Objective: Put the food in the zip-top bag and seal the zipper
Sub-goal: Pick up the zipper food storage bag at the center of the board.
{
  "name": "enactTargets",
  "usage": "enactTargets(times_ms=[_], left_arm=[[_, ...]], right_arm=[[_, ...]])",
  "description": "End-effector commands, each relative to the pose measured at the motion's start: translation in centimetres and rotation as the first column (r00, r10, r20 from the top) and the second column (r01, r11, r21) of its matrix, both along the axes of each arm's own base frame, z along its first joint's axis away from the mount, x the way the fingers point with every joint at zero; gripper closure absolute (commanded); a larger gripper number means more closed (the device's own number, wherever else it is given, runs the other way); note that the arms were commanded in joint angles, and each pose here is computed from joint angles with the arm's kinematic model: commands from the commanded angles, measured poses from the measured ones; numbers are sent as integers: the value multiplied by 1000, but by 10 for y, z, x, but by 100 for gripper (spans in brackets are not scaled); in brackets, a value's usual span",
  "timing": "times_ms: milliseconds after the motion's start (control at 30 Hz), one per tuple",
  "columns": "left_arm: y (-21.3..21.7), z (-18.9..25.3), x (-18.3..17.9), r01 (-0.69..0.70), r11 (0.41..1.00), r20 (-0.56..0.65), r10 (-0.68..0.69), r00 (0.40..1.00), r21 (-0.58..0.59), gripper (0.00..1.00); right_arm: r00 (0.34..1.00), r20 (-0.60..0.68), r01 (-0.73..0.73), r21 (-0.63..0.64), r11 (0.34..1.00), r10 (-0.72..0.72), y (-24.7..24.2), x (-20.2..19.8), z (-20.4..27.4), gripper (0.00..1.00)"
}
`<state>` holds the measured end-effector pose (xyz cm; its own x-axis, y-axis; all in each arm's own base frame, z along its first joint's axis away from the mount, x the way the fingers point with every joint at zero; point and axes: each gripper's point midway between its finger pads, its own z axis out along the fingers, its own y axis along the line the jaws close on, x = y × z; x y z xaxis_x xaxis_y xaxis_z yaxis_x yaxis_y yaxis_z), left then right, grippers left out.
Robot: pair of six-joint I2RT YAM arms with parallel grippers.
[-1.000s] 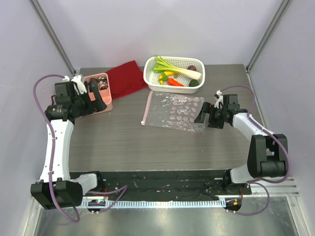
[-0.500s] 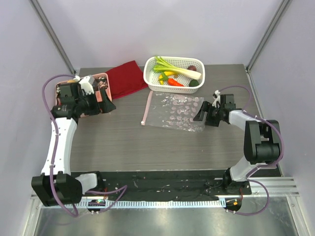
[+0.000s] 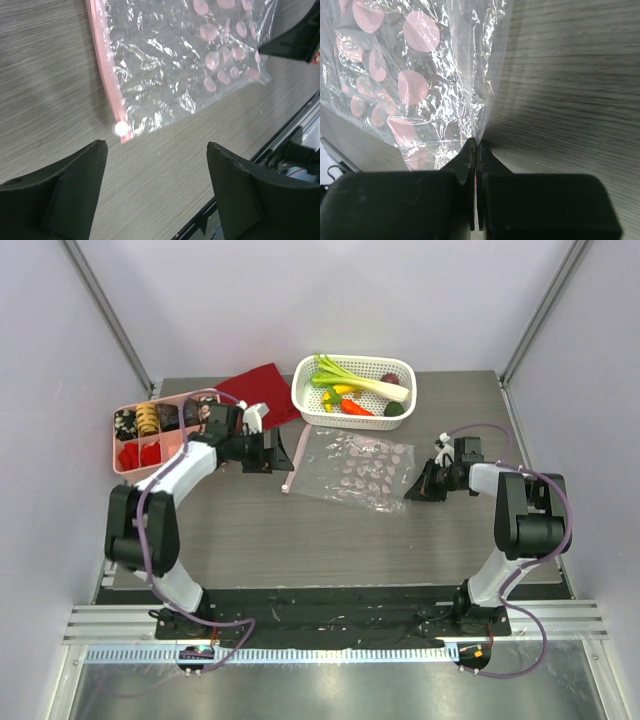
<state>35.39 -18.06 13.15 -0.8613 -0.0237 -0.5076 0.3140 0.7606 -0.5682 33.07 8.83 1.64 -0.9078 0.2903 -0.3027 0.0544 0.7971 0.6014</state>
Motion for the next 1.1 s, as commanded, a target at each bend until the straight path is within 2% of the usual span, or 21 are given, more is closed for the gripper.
enactTargets(times_ms=[0, 33, 233, 267, 433, 667, 800, 833, 867, 900, 933, 967, 1033, 1067], left_arm=[[-25, 16, 46, -18, 992, 82, 28, 996, -124, 20], [-30, 6, 56, -19, 991, 74, 29, 997, -133, 24], [-42, -23, 94, -68, 990, 62, 76, 995, -126, 31], [-41, -37, 98, -81, 990, 40, 86, 996, -115, 31], [-41, -54, 125, -127, 987, 47, 132, 990, -96, 33], [-53, -75, 125, -98, 991, 17, 100, 995, -92, 37], [-76, -59, 116, -19, 989, 25, 23, 999, -147, 54], [-82, -50, 113, 9, 987, 41, -3, 999, -160, 69], [-92, -41, 106, 48, 984, 54, -39, 998, -169, 77], [-98, -31, 105, 69, 983, 74, -57, 996, -172, 91], [-100, -26, 100, 90, 983, 81, -78, 994, -158, 96], [-102, -9, 98, 110, 981, 116, -92, 989, -158, 100], [-106, 9, 89, 171, 974, 161, -147, 976, -146, 100], [-107, 24, 85, 197, 971, 193, -170, 966, -135, 100]], right_arm=[[995, -90, -52, -17, 999, 50, -2, -22, -20, 99], [994, -94, -51, -18, 999, 49, -2, -22, -22, 99], [989, -136, -57, -28, 998, 53, -4, -29, -32, 99], [988, -142, -58, -28, 998, 53, -4, -32, -34, 99], [984, -168, -56, -30, 998, 50, -8, -41, -40, 99], [982, -184, -43, -23, 999, 38, -10, -42, -45, 99], [982, -187, -36, -6, 999, 34, -8, -42, -46, 99], [983, -183, -34, -5, 999, 33, -8, -41, -45, 99], [983, -180, -35, 3, 999, 35, -7, -41, -44, 99], [984, -173, -34, 5, 999, 35, -6, -40, -42, 99], [986, -166, -34, 6, 999, 34, -6, -39, -40, 99], [987, -156, -35, 6, 999, 36, -6, -38, -37, 98], [993, -111, -29, -4, 1000, 29, -9, -32, -24, 87], [995, -95, -10, -5, 1000, 9, -14, -28, -19, 78]])
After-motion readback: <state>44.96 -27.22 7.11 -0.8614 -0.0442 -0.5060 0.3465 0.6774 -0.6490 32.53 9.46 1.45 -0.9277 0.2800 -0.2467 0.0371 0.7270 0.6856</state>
